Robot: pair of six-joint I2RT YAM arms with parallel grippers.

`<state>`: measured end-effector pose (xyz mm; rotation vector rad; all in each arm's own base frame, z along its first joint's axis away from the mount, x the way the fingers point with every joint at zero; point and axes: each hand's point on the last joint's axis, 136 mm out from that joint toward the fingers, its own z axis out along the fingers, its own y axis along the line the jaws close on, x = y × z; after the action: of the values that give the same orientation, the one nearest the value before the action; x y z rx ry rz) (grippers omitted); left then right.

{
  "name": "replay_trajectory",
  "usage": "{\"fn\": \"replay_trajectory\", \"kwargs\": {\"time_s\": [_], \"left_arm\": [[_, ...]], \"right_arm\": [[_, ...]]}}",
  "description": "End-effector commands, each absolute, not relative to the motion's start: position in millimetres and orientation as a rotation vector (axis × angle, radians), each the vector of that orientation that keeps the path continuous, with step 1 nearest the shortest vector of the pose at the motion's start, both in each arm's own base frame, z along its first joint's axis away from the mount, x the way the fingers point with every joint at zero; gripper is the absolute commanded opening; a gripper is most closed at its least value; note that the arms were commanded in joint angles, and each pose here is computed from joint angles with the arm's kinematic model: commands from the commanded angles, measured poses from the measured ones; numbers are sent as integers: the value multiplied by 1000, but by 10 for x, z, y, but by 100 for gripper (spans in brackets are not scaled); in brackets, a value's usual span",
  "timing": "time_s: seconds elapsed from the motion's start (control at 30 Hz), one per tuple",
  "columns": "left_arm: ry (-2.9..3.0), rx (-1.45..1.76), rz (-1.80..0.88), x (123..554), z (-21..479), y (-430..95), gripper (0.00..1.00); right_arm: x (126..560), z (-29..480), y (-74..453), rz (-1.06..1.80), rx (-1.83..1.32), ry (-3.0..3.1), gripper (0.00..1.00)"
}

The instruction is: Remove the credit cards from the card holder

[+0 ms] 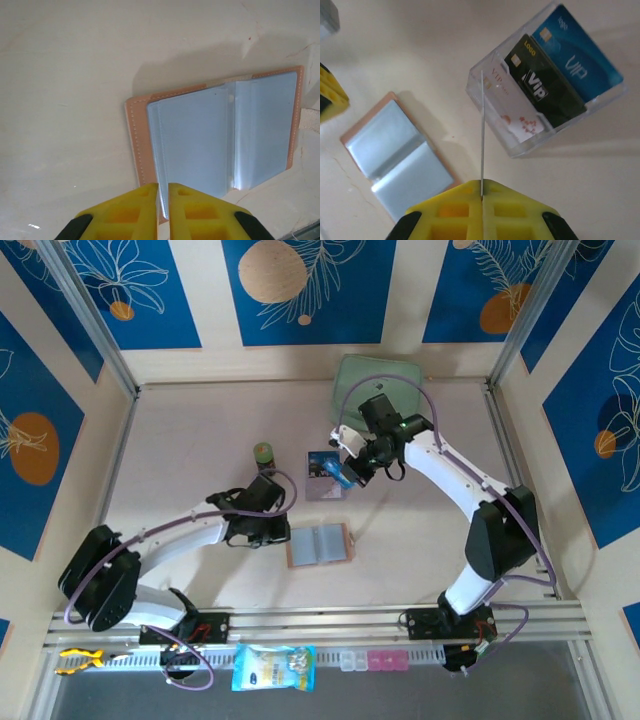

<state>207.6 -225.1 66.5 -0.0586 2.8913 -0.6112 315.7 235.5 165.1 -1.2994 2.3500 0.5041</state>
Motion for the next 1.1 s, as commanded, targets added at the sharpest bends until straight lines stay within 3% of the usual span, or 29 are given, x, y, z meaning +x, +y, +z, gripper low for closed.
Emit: {"fn": "replay_trajectory", "kwargs": {"time_s": [0.0,0.63,1.07], "left_arm": [[2890,-105,-556,2070,657,-2077,13],[2881,-239,-502,2213,669,-1665,15],[2889,-266,-478,2236,684,-1569,15]], "right_arm": [[3227,1685,2375,411,-1562,2170,0],[4044,1462,2625,344,-1754,2120,0],[4197,1202,2599,324,-1795,2150,4]]}}
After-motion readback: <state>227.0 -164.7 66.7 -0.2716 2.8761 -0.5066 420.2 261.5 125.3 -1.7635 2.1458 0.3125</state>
